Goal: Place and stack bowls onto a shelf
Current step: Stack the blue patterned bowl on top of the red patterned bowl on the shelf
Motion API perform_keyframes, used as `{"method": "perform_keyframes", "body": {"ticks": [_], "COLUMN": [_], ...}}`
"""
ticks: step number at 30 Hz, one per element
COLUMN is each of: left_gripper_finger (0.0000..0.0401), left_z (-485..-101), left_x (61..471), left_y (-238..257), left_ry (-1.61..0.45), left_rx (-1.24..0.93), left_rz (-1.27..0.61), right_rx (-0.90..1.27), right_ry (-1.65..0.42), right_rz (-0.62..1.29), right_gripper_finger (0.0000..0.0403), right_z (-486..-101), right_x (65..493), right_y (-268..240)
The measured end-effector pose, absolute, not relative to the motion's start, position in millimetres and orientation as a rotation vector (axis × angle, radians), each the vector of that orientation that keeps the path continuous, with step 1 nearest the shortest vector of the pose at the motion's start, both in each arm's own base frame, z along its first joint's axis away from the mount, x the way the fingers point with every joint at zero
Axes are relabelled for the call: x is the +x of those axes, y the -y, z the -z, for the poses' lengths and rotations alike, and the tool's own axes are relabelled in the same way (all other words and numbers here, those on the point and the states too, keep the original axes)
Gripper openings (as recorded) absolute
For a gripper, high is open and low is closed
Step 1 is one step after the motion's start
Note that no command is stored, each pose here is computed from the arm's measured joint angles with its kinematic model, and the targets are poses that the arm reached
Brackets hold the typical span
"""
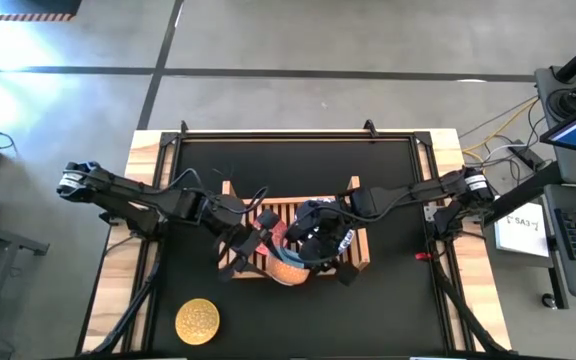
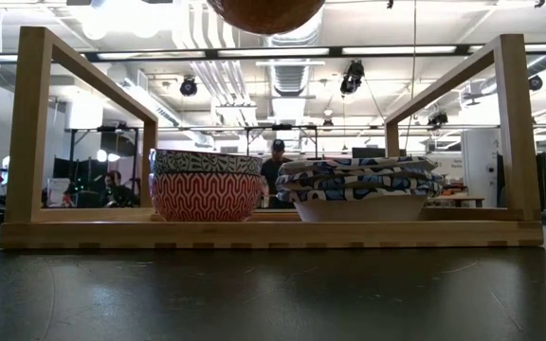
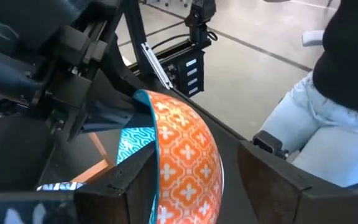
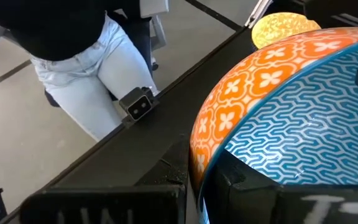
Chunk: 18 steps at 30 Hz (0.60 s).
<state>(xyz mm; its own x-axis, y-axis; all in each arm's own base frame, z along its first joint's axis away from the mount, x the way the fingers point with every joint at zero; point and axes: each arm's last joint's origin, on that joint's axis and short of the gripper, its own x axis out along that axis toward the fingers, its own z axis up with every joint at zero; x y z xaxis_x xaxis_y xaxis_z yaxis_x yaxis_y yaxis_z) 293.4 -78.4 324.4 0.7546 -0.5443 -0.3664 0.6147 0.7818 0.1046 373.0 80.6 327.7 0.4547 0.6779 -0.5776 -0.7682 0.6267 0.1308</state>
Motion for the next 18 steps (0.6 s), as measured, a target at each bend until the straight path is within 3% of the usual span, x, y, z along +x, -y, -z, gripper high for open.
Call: {"method": "perform_keyframes", "body": {"ticks": [6, 18], "left_gripper_finger": [0.0186, 0.0184], "left_z": [-323.4, -302.6], "left_x": [294.6, 308.5], "left_y": [77.5, 78.0], "left_ry": [-0.347, -0.457], "left_rx": [0.203, 0.110], "left_rz": [0.589, 0.549], "right_rx": [-0.096, 0.239], "right_ry": [-0.663, -0.804], "right_rz": [-0.872, -0.825], "right_gripper_finger": [0.0013, 0.0013], "right_z": [-327.6, -322.6], "right_x": [373.8, 377.0], "right_y": [-75.4, -68.3]}}
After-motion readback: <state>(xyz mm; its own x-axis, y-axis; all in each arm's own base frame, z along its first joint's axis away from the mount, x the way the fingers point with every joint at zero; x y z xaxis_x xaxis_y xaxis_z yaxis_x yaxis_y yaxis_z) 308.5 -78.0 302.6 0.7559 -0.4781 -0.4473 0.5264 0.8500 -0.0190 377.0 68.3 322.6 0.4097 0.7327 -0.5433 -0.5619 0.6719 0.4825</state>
